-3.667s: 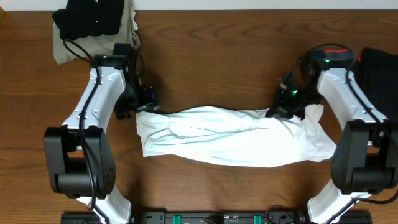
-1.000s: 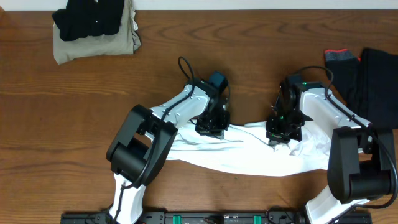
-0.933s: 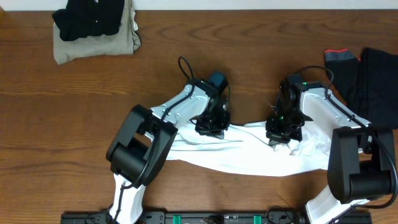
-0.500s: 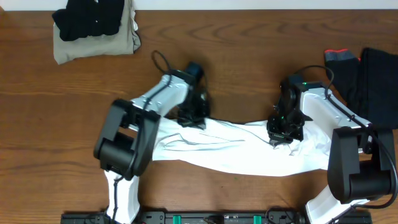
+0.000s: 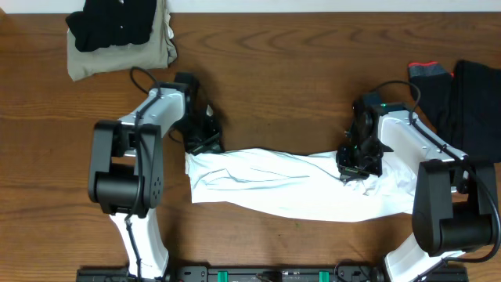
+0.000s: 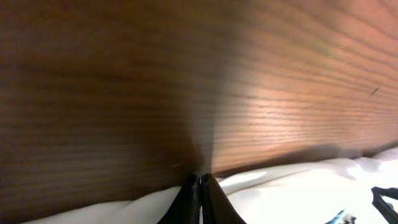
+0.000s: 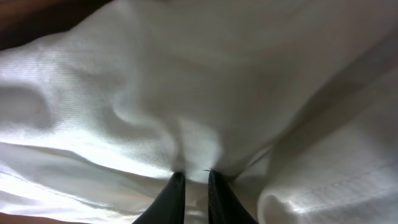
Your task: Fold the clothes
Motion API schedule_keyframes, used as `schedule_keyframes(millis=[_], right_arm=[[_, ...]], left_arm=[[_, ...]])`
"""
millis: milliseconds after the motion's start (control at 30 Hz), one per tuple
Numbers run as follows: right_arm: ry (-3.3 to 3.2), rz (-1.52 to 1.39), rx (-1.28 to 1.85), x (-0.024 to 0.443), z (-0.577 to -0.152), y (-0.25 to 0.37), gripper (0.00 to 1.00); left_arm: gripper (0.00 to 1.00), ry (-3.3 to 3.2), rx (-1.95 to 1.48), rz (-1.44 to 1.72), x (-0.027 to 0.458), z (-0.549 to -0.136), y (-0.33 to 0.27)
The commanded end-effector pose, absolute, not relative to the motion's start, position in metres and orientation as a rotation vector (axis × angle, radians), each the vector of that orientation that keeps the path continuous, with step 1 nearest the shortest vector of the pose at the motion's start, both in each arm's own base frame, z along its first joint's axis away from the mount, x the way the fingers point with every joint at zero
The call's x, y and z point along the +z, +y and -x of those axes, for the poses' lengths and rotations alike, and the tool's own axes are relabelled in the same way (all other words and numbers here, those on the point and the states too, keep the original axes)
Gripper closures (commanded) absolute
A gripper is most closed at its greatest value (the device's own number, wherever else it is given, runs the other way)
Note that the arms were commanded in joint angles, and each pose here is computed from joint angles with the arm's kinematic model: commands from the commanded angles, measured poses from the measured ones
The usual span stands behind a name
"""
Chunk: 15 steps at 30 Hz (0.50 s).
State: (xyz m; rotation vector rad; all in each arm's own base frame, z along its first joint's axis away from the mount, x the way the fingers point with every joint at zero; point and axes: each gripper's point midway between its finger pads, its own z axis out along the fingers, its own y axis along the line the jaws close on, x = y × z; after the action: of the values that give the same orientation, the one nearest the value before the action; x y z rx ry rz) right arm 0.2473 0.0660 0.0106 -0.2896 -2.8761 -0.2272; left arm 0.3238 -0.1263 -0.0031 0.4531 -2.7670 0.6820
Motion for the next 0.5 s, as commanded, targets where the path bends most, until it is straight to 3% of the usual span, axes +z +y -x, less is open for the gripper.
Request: schedule_keyframes(millis=[0,200,467], right_arm=[[-2.893,0.29,-0.21,0.012,-0.248,0.065,0.88],[-2.907,0.289,-0.216,0.011,-0.252,0.065,0.87],[-2.915,0.289,-0.215,0.011,-0.253,0.065,0.85]], left_arm=[[0.94,-2.753,0.559,-0.455,-0.023,-0.305,-0.106],[0.94,-2.779,0.58,-0.39,-0.013,-0.307,-0.103],[0.94,-2.937,0.619,-0.334,0.061,-0.307,-0.105]])
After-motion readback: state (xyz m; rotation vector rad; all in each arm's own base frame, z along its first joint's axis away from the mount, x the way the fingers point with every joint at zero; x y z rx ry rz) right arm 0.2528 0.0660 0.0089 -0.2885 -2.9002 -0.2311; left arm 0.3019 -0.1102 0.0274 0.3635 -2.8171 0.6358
